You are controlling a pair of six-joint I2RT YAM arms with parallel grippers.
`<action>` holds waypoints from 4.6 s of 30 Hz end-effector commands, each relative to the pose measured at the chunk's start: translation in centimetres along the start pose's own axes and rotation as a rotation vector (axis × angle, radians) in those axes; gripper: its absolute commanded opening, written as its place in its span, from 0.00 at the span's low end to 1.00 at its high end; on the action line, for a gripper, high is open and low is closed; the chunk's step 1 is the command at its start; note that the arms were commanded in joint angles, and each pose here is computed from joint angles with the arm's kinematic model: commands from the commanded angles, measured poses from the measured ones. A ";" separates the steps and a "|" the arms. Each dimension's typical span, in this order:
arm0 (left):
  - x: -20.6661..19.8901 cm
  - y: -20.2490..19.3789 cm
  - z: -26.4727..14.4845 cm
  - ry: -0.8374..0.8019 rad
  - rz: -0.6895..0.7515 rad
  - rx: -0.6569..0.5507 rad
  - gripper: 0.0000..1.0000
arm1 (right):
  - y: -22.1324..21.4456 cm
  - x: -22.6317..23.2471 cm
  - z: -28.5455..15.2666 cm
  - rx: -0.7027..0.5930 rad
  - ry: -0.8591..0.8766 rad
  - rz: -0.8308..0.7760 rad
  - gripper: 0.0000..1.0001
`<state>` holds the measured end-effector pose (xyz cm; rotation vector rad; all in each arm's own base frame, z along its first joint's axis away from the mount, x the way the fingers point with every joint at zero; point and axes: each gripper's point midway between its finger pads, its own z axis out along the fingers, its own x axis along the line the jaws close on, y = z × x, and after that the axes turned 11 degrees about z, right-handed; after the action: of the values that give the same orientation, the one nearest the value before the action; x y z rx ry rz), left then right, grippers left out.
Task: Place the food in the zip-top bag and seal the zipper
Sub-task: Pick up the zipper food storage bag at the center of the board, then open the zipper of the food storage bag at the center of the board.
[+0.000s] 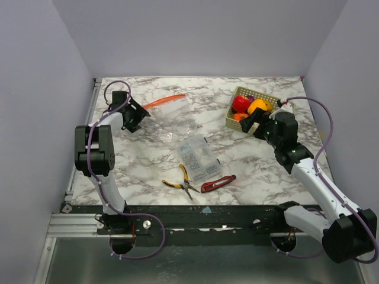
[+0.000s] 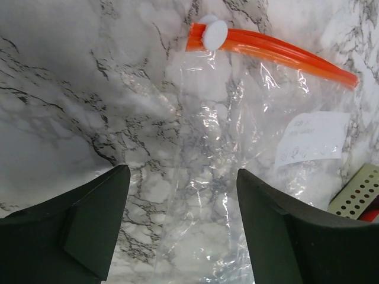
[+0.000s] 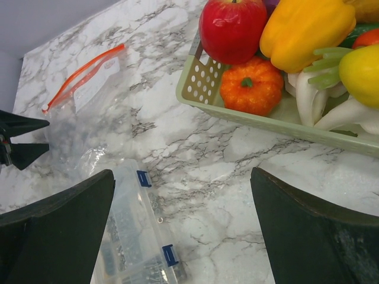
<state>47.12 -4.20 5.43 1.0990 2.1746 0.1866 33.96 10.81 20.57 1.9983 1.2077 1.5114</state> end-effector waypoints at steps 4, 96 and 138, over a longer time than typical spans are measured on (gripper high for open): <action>-5.0 0.1 -1.5 -0.127 -0.078 -0.002 0.74 | 1.5 2.4 -0.3 -0.032 0.083 0.048 1.00; -17.1 -7.0 -27.1 -0.609 1.414 -0.770 0.00 | -6.6 24.4 7.5 0.389 1.164 -0.657 0.57; -17.1 -6.5 -22.0 -0.467 1.070 -0.473 0.65 | -11.4 27.1 10.9 0.137 0.289 0.376 0.01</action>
<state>35.95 -16.66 28.33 1.6541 0.9064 0.8069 41.23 41.75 23.47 2.2312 1.2030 1.9870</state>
